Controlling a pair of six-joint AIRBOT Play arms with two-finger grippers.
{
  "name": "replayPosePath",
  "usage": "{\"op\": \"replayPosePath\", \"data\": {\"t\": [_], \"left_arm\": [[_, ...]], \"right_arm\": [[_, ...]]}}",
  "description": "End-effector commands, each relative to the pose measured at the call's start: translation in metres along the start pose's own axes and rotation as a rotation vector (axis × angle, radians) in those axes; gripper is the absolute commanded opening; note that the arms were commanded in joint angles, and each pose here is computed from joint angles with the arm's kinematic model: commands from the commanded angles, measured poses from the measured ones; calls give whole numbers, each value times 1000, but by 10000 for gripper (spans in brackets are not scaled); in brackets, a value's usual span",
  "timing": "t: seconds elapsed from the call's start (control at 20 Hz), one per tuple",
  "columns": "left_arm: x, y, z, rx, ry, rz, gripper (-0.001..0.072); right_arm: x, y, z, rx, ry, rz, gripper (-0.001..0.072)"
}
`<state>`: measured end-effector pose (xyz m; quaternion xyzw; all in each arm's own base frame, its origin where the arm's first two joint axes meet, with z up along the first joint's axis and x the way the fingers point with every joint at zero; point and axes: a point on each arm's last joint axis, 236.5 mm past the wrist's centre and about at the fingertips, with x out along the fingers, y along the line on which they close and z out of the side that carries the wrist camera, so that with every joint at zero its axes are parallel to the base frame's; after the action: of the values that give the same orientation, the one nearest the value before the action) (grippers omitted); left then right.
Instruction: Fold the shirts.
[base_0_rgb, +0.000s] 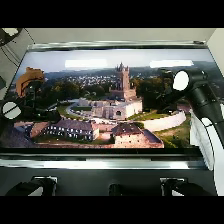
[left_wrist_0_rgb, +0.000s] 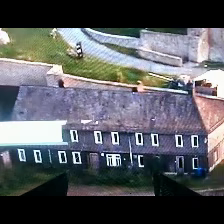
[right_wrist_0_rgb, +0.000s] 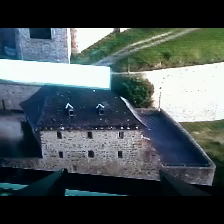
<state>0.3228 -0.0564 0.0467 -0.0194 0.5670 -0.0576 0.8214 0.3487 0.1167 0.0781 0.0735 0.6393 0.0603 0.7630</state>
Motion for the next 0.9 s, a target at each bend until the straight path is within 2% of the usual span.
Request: {"op": "replayPosePath", "data": {"t": [0.0, 0.85], "left_arm": [[0, 0, 0, 1, 0, 0, 620], [0, 0, 1, 0, -6, 0, 620]], "right_arm": [[0, 0, 0, 0, 1, 0, 692], [0, 2, 0, 1, 0, 9, 691]]}}
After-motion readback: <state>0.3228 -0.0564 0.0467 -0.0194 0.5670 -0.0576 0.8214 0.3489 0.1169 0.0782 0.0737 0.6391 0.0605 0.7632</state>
